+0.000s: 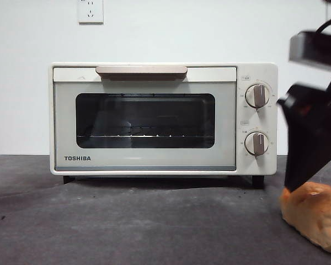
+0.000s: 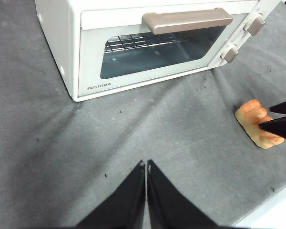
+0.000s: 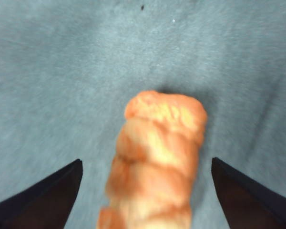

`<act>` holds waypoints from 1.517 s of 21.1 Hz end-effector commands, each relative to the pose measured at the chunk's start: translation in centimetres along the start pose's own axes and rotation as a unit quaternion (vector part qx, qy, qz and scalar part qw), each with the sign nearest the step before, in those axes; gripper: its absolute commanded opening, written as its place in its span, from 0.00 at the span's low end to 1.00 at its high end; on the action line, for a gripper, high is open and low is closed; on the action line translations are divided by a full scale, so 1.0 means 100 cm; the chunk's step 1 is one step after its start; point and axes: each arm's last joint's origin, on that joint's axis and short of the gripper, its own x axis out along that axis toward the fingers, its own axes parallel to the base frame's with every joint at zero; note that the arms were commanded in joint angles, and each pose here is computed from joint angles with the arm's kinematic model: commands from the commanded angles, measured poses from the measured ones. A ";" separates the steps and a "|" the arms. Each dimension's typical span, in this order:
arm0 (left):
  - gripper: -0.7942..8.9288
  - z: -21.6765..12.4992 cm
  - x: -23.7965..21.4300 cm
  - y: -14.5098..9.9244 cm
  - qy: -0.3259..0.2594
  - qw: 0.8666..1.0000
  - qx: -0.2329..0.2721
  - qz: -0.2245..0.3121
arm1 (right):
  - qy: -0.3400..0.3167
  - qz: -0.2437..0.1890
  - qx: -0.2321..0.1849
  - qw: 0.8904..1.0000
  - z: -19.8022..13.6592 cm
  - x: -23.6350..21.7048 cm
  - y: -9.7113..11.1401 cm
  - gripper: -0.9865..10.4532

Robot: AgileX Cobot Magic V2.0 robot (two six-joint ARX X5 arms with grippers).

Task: The left arm flap open the oven, the right arm pick bread and place it into oven, the left arm flap close the oven

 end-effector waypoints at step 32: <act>0.09 0.077 0.078 -0.010 -0.061 0.996 0.035 -0.056 | -0.135 0.060 -0.020 0.989 0.043 -0.111 0.013 0.23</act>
